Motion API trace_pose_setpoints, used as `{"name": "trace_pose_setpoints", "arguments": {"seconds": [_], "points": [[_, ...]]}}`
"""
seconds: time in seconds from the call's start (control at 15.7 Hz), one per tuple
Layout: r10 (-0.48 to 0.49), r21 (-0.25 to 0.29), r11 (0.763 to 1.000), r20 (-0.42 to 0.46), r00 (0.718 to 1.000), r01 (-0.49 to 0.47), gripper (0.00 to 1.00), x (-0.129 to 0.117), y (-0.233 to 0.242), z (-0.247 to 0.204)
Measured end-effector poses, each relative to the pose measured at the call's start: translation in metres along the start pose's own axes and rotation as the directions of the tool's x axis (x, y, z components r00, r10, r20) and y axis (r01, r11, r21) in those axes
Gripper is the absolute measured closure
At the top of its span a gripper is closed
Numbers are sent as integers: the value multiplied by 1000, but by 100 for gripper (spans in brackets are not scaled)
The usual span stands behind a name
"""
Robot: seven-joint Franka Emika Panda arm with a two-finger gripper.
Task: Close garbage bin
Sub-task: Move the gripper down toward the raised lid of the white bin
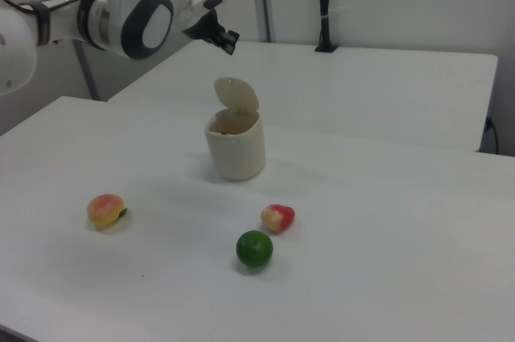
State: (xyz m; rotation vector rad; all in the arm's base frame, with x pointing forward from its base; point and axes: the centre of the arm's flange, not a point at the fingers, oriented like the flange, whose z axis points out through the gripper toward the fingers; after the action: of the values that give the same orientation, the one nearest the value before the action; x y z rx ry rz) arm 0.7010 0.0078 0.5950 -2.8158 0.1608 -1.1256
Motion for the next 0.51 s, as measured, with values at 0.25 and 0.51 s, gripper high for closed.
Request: {"name": "trace_pose_setpoints", "arguments": {"seconds": [0.25,0.51], "points": [[-9,1,1000,-42,999,9,100,0,-9,31],[-25,6,1000,-74,997,26,100,-7,-21,63]]}}
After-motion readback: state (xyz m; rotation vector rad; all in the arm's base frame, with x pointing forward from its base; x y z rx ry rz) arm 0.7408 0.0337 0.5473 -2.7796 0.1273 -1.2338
